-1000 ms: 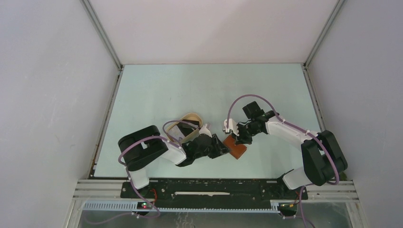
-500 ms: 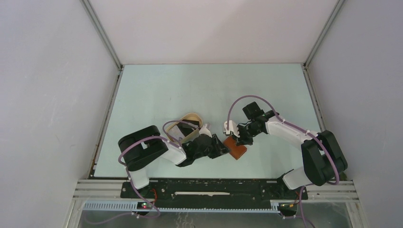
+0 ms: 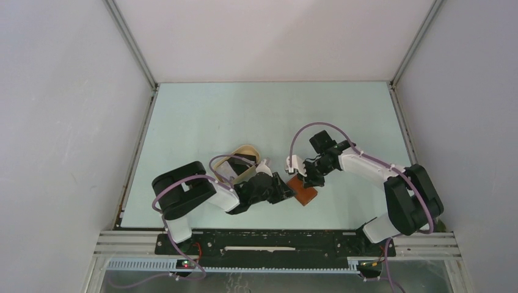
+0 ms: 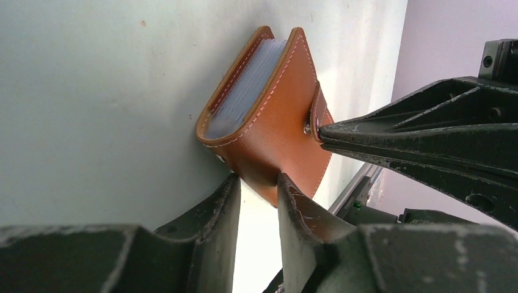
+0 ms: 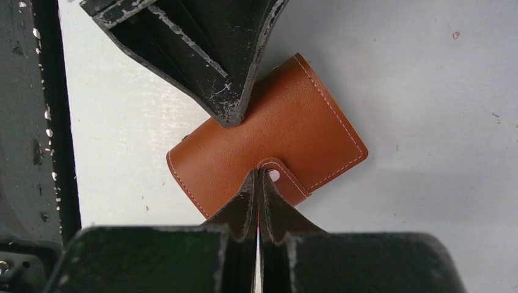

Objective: Put the credit cards into the card holder
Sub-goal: Close the card holder at the center of the board.

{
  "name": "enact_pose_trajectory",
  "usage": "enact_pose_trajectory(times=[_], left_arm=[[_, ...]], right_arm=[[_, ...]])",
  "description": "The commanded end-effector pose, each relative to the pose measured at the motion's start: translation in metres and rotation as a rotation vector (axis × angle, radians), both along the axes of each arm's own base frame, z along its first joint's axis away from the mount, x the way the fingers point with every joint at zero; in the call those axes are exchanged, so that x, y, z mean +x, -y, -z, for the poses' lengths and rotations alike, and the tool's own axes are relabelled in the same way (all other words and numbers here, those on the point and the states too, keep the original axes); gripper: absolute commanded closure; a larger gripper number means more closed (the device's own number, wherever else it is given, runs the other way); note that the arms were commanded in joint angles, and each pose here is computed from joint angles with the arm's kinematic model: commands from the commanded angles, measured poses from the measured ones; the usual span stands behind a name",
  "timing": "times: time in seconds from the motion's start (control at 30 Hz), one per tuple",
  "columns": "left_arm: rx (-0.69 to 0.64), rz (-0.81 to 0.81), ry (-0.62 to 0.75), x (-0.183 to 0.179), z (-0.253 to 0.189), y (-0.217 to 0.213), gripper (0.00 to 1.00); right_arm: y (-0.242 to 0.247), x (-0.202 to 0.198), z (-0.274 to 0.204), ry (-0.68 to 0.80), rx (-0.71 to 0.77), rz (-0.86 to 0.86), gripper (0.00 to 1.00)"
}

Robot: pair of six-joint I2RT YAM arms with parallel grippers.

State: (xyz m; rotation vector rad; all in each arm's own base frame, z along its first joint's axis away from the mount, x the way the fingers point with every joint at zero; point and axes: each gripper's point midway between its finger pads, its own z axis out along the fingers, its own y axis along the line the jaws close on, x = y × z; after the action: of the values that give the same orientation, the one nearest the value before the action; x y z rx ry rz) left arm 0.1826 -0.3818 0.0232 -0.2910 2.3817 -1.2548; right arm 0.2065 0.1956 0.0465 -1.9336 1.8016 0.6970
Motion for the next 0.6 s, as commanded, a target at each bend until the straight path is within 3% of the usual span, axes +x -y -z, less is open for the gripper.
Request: enact_pose_trajectory(times=[0.0, 0.57], left_arm=[[0.080, -0.031, 0.003, 0.005, 0.017, -0.009, 0.67], [0.064, -0.019, 0.017, 0.005, 0.013, -0.006, 0.67]], right_arm=[[-0.011, -0.008, 0.001, -0.065, 0.004, -0.012, 1.00], [-0.016, -0.006, 0.009, -0.152, -0.050, 0.046, 1.00]])
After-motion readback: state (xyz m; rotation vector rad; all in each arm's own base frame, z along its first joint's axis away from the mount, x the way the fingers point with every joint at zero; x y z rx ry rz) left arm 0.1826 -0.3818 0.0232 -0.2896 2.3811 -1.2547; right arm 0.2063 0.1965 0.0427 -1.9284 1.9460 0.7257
